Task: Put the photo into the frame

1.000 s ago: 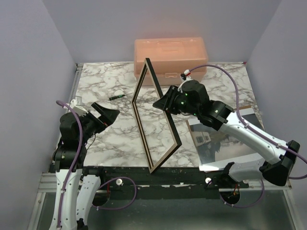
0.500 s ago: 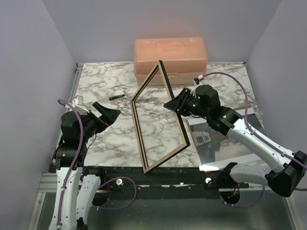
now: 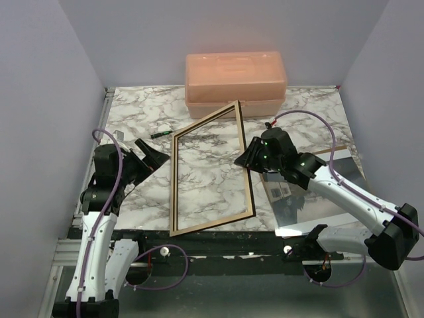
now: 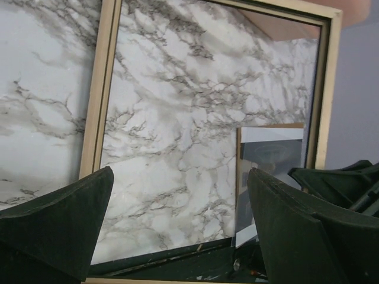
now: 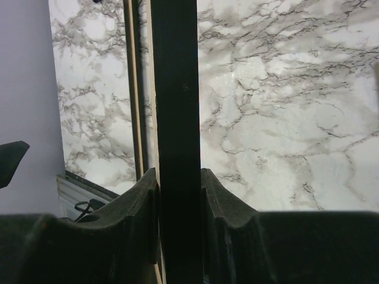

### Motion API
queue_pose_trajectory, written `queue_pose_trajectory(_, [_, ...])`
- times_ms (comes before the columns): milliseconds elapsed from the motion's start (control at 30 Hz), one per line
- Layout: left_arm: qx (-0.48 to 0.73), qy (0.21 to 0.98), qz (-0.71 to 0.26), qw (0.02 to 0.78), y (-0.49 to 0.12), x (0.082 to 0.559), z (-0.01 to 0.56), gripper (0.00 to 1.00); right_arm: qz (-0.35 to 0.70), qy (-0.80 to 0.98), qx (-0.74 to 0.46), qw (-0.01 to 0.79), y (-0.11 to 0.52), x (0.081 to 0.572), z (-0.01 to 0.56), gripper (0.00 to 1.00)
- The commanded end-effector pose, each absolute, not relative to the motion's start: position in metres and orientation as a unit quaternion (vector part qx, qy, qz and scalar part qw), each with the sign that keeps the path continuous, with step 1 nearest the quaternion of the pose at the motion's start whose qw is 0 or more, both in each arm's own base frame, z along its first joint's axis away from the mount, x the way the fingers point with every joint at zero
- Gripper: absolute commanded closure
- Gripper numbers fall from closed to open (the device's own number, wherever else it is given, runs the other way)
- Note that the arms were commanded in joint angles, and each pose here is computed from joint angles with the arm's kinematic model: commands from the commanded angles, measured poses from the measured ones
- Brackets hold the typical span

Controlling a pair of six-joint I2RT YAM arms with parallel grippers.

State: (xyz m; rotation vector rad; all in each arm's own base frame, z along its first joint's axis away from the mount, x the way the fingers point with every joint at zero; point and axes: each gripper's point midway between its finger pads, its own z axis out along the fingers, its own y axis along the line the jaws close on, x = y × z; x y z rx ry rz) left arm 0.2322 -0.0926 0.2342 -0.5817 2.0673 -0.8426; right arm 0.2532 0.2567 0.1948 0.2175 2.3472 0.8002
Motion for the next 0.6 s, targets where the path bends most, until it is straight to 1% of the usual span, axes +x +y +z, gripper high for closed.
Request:
queue_pose_trajectory(0, [-0.247,0.859,-0.277,0.352,-0.081,0.231,0.187,0.03,0.221,0.92,0.076,0.316,0.228,0.249,0.154,0.94])
queue_pose_trajectory(100, [-0.254,0.871,-0.251,0.336,-0.075,0.231,0.169,0.03,0.203,0.925,0.078,0.313,0.224,0.251,0.141,0.94])
queue_pose_trajectory(200, [-0.252,0.874,-0.243,0.337,-0.073,0.231,0.167,0.03,0.184,0.93,0.079,0.308,0.219,0.25,0.128,0.94])
queue_pose_trajectory(567, [-0.212,0.848,-0.29,0.39,-0.084,0.229,0.213,0.03,0.156,0.935,0.108,0.3,0.214,0.257,0.09,0.98])
